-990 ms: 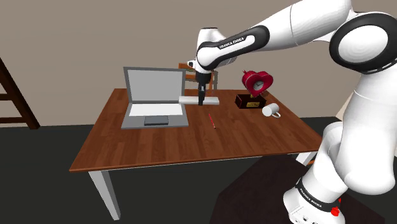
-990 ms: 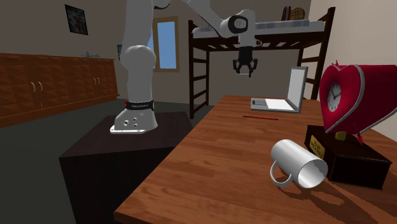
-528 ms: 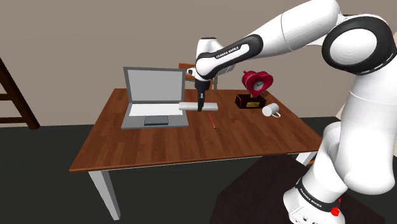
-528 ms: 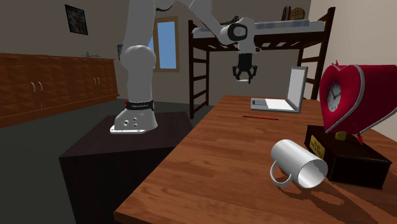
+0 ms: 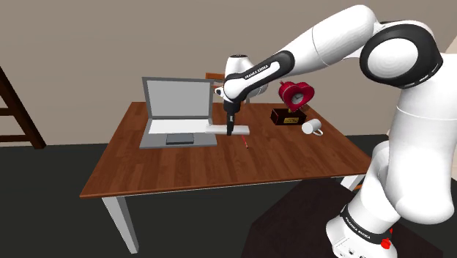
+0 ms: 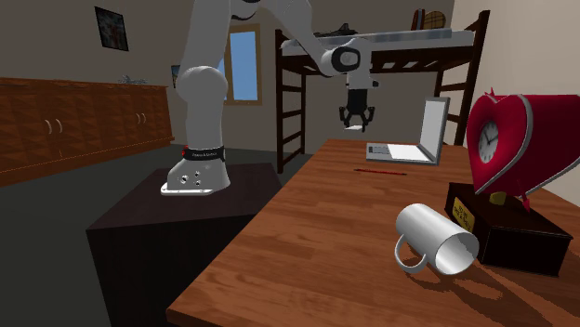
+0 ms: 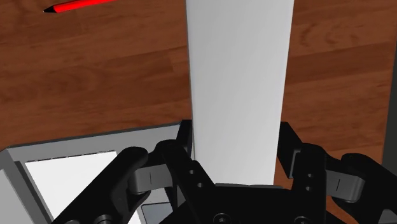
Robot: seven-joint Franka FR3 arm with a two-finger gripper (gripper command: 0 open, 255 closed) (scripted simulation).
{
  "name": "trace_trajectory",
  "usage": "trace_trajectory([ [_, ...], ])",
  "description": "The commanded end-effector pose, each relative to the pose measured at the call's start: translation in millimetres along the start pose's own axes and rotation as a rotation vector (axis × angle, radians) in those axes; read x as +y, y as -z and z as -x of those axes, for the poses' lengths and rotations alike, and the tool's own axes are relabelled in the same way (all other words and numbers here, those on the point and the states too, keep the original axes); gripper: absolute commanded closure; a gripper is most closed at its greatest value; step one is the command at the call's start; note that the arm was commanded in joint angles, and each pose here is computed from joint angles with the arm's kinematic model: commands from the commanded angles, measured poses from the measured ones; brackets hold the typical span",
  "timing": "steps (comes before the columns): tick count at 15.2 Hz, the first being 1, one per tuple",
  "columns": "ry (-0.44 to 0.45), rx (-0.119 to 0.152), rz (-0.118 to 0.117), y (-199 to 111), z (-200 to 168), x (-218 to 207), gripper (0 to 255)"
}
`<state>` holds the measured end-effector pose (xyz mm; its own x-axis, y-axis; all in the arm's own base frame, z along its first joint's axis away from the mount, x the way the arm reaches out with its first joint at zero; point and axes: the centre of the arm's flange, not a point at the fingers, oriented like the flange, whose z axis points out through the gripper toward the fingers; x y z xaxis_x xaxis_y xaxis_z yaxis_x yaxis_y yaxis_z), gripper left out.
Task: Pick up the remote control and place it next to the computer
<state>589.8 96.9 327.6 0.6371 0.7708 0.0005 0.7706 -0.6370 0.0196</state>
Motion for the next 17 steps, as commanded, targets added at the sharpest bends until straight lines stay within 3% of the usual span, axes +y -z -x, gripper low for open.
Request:
trace_trajectory([
  [1, 0.000, 0.001, 0.000, -11.2, 0.0, 0.0, 255],
  [17, 0.000, 0.001, 0.000, -95.7, 0.1, -1.7, 255],
])
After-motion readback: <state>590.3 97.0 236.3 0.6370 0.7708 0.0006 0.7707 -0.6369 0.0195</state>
